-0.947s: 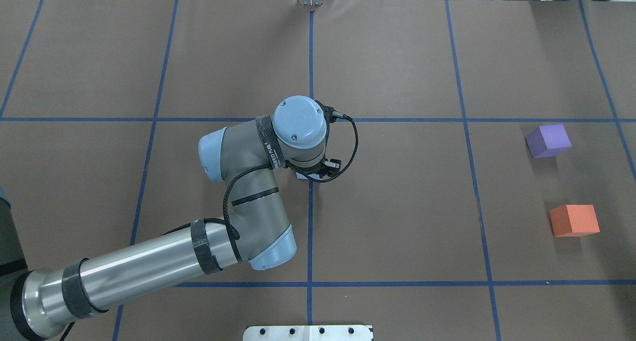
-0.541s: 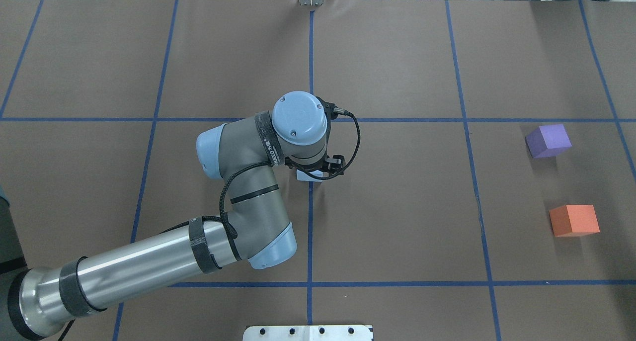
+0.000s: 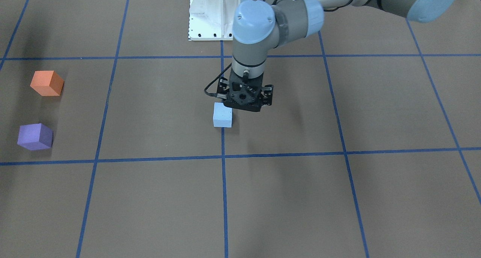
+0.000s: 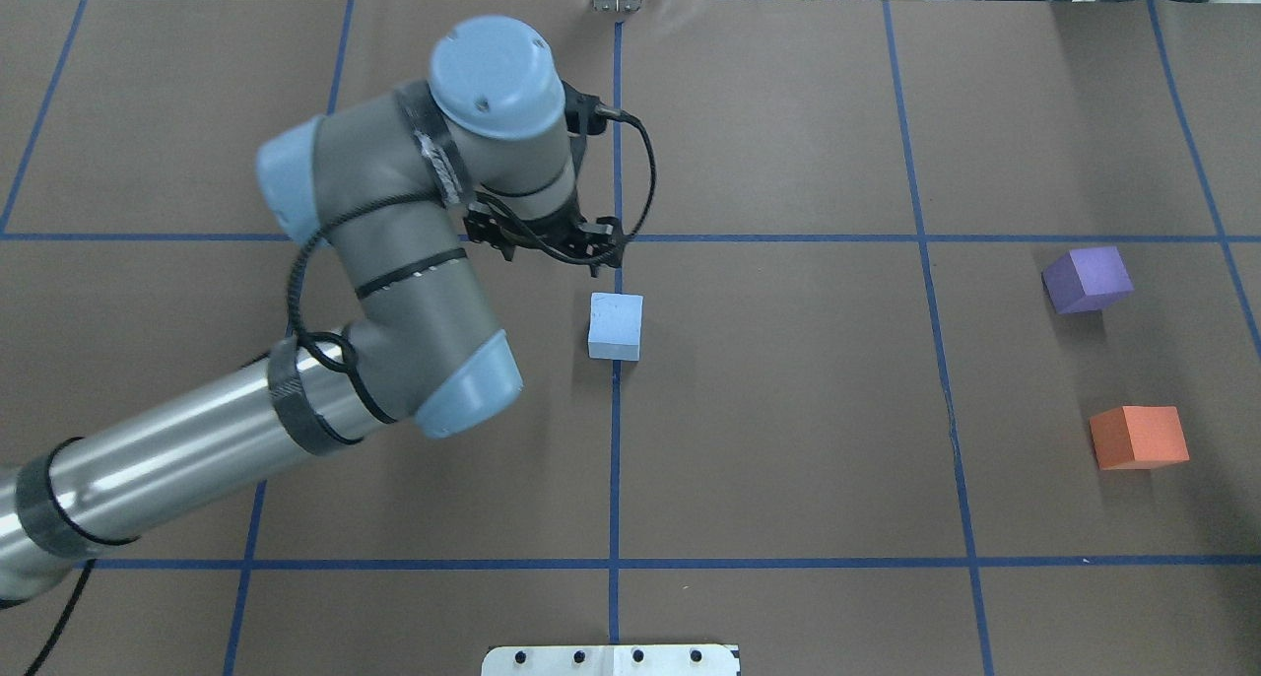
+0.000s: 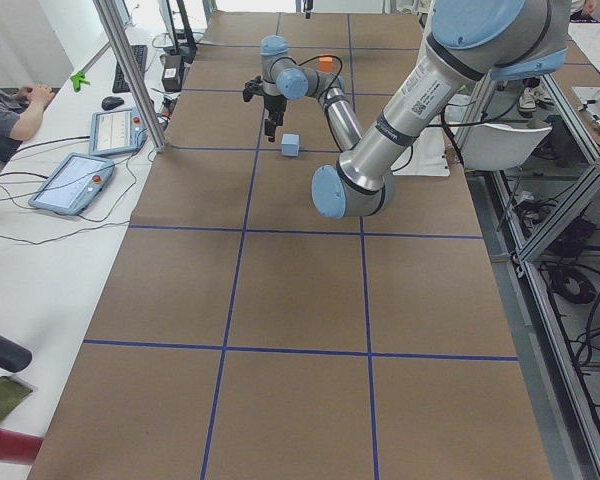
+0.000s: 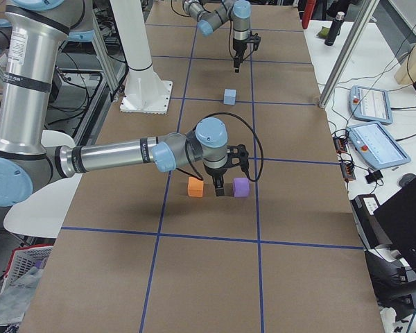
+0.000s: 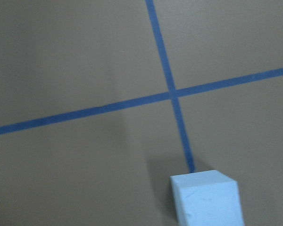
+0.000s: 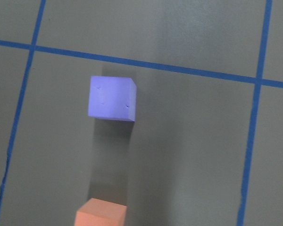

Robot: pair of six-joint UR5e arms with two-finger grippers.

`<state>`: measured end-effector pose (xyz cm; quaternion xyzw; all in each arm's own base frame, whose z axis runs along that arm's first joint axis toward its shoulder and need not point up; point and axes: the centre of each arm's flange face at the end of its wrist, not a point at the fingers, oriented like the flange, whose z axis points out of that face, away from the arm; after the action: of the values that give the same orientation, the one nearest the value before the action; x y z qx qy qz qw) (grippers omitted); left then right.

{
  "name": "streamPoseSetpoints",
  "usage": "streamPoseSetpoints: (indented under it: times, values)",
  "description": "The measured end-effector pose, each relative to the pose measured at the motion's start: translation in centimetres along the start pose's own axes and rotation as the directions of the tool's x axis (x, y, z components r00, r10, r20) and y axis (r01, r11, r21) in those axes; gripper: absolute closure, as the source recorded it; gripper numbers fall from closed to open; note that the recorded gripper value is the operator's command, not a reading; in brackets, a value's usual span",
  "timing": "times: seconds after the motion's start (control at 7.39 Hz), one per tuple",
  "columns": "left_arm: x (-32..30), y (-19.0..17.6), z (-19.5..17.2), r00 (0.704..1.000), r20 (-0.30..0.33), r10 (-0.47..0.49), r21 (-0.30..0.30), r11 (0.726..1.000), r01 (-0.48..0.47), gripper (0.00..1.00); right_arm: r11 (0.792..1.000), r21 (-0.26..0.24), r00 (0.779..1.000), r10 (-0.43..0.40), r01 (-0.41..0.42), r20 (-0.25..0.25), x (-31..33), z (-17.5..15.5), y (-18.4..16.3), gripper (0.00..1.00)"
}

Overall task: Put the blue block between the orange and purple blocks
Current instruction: 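Set the light blue cube down at center and open the left gripper, then withdraw the left arm while the right arm reaches toward the light blue cube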

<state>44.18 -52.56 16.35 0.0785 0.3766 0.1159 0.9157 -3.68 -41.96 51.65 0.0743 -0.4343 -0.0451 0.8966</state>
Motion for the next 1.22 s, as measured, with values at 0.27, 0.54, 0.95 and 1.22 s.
streamPoseSetpoints:
  times: [0.27, 0.54, 0.95, 1.22]
  values:
    - [-14.1, -0.5, -2.6, 0.997, 0.05, 0.061, -0.041, 0.997, -0.059, 0.0, 0.998, -0.007, 0.997, 0.062, -0.062, 0.037, -7.6, 1.1, -3.1, 0.0]
    - [-29.8, 1.4, -3.6, 0.986, 0.068, 0.155, -0.089, 0.985, -0.149, 0.0, 0.992, -0.015, 0.99, 0.125, -0.125, 0.061, -16.6, 3.3, -5.5, 0.0]
    - [-51.2, 11.4, -4.0, 0.996, 0.028, 0.09, -0.13, 0.988, -0.086, 0.0, 0.981, -0.034, 0.981, 0.193, -0.192, 0.028, -32.0, 7.5, -6.9, 0.0]
    - [-59.6, 18.9, -3.2, 0.998, 0.025, 0.055, -0.103, 0.993, -0.052, 0.0, 0.984, -0.027, 0.982, 0.172, -0.175, -0.078, -43.5, 10.4, -6.2, 0.0]
